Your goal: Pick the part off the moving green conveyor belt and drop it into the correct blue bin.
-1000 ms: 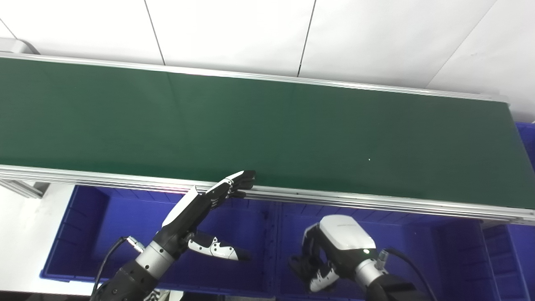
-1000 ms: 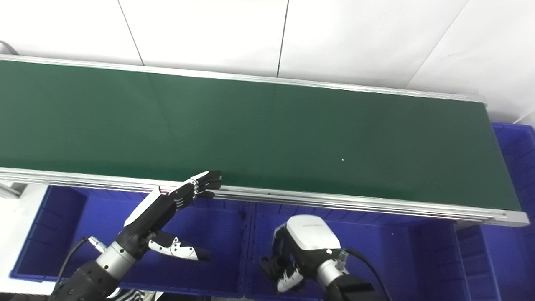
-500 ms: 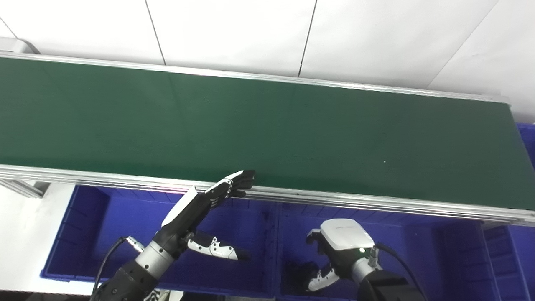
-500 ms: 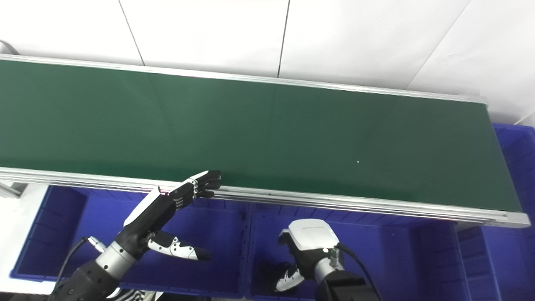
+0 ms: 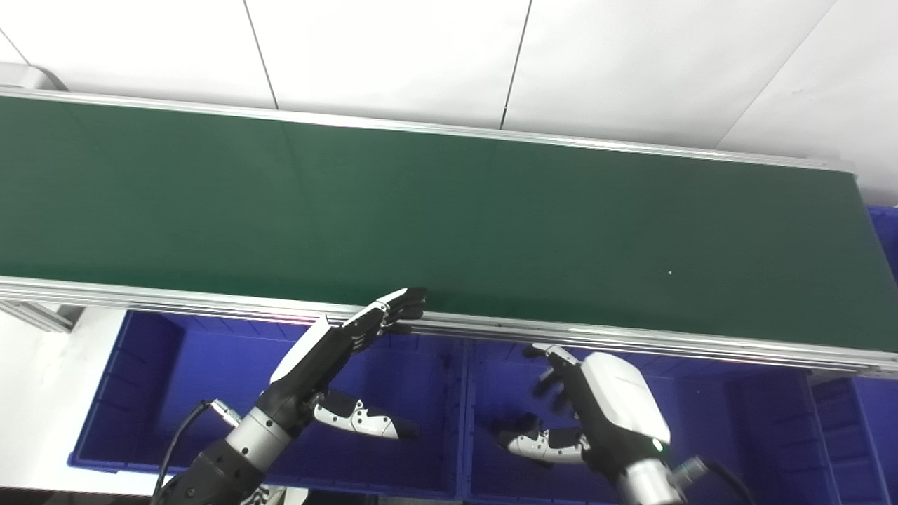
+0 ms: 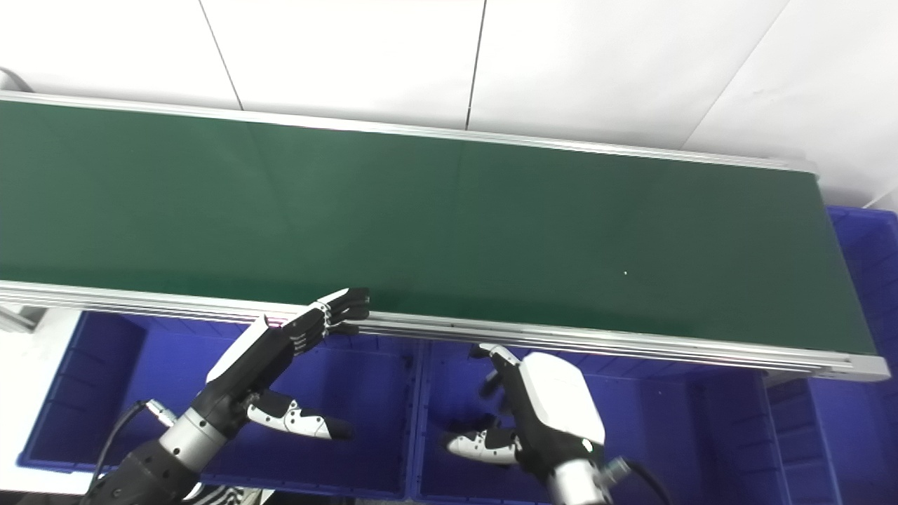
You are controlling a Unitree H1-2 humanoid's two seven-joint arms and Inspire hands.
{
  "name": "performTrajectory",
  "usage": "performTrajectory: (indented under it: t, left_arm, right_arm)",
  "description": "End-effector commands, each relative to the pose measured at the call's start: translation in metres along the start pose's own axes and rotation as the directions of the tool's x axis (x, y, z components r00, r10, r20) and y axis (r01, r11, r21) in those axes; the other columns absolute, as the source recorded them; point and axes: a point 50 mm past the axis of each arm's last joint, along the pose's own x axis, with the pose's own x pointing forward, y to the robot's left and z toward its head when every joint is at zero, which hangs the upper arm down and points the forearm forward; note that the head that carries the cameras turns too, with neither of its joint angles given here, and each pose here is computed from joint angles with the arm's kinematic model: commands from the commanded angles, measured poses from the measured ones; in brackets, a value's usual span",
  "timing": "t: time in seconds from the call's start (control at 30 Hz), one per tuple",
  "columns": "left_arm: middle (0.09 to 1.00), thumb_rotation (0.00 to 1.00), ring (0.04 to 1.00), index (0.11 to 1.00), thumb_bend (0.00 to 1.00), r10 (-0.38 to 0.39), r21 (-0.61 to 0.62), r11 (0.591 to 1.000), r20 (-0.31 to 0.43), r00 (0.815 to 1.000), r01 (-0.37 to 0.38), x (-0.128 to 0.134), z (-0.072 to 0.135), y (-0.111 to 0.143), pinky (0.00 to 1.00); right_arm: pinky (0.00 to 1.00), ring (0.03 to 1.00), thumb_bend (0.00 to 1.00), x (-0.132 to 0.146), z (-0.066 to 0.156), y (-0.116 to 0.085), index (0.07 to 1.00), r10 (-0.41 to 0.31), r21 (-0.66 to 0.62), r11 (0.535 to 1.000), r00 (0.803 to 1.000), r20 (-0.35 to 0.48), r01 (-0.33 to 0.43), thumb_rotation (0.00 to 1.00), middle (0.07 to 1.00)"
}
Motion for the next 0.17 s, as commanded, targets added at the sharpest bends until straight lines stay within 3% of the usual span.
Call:
performTrajectory:
  t: [0.0,0.13]
  left_arm:
    - [0.911,0.19,0.875,0.908,0.72,0.005,0.02,1.0,0.042,0.999,-0.006,0.002,0.012,0.005,0.81]
    - [0.915,0.18,0.879,0.909,0.72,0.009,-0.007,1.0,0.044,0.999,-0.009,0.002,0.011,0.005,0.81]
  right_arm:
    - [0.7,0.777,0.66,-0.014,0.006,-0.006,0.833,-0.082,0.121,0.99,0.991,0.101,0.069,0.27,0.813]
    - [0.7,0.792,0.67,-0.023,-0.005,-0.002,0.863,-0.105,0.232,0.97,0.987,0.124,0.074,0.31,0.834]
